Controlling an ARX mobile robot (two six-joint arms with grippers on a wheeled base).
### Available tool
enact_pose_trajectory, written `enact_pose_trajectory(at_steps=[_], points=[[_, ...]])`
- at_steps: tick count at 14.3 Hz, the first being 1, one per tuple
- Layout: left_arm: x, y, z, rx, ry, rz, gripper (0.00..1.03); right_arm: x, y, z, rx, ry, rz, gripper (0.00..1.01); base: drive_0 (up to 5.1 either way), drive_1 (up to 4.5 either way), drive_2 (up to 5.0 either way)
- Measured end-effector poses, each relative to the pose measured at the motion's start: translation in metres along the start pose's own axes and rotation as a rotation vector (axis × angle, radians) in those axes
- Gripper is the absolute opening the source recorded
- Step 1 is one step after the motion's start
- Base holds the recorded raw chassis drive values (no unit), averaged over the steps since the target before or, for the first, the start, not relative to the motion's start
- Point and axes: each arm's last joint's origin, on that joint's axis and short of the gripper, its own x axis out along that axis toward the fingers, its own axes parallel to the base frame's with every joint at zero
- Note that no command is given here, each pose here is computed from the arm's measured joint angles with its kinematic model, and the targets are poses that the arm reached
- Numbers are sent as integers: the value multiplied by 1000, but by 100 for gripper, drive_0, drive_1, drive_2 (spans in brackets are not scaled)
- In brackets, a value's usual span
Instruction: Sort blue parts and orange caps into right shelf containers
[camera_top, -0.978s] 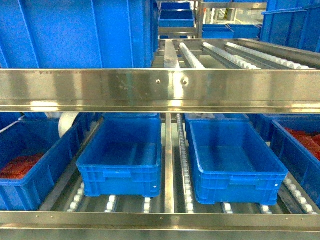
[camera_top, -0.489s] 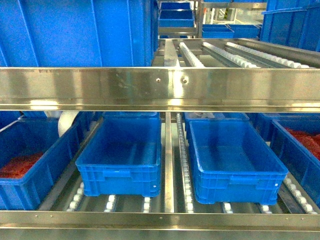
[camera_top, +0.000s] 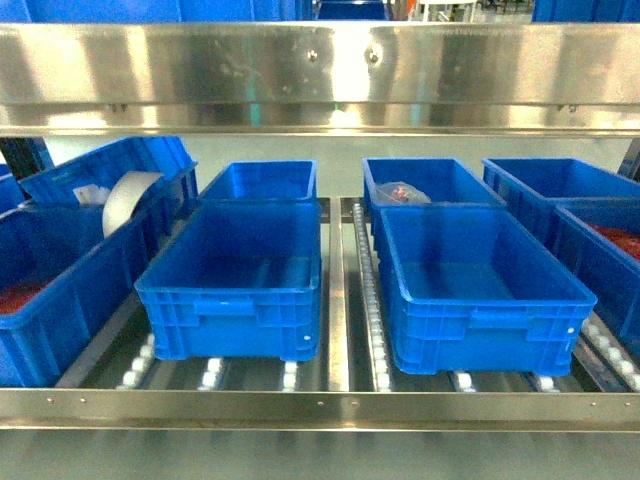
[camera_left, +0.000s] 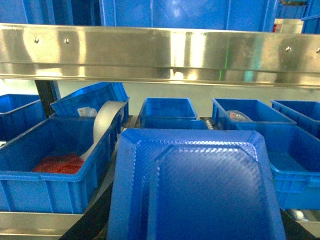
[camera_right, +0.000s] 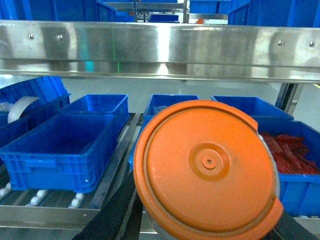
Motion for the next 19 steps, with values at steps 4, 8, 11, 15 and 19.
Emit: enact_pose_trajectory(at_steps=[4,8,11,15,19], points=[[0,0,0,0,1,-1,43,0,0,0,2,1,0,43,0,0,0],[0,0,0,0,2,0,43,0,0,0,2,1,1,43,0,0,0],[0,0,0,1,2,-1,43,0,0,0,3,0,1,43,0,0,0],[0,0,0,0,1,0,43,0,0,0,2,1,1,43,0,0,0],[0,0,0,0,2,-1,43,0,0,0,2,2,0,43,0,0,0]])
